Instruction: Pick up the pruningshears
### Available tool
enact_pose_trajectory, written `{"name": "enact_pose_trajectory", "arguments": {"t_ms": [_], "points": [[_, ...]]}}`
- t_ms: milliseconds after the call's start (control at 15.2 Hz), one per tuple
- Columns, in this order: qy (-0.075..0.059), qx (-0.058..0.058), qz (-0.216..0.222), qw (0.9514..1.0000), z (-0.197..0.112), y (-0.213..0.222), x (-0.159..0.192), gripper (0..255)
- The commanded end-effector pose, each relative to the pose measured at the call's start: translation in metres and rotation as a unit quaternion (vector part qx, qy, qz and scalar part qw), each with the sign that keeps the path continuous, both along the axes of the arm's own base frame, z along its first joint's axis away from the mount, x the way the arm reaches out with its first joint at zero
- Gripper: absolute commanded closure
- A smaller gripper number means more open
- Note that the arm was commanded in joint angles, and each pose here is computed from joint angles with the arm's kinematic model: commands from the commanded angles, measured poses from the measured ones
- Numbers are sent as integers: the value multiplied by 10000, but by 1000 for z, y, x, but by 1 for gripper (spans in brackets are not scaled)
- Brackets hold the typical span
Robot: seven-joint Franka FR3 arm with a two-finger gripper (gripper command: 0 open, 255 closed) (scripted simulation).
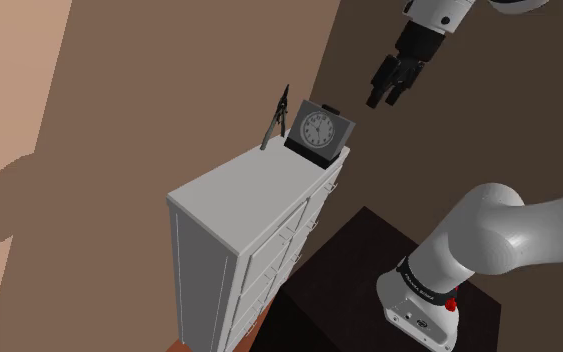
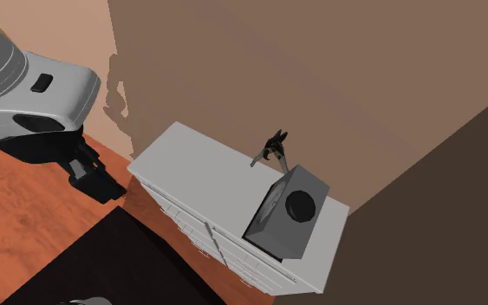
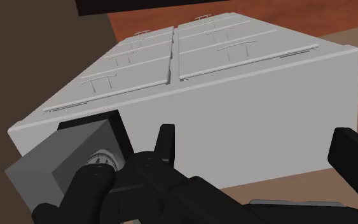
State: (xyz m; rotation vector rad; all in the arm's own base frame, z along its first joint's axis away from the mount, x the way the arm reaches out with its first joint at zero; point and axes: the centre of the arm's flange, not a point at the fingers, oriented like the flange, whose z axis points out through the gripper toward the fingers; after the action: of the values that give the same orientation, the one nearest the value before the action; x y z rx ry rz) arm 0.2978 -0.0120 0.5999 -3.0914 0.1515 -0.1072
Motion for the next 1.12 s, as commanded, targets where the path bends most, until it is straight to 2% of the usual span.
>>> {"name": "enact_pose_trajectory", "arguments": {"t_ms": [0, 528, 1056], "points": [[0, 0, 0, 10000, 0, 0, 0, 0], [-374, -254, -482, 9978, -62, 2, 74, 0], [-747, -507, -962, 9913, -118, -6, 153, 0]]}}
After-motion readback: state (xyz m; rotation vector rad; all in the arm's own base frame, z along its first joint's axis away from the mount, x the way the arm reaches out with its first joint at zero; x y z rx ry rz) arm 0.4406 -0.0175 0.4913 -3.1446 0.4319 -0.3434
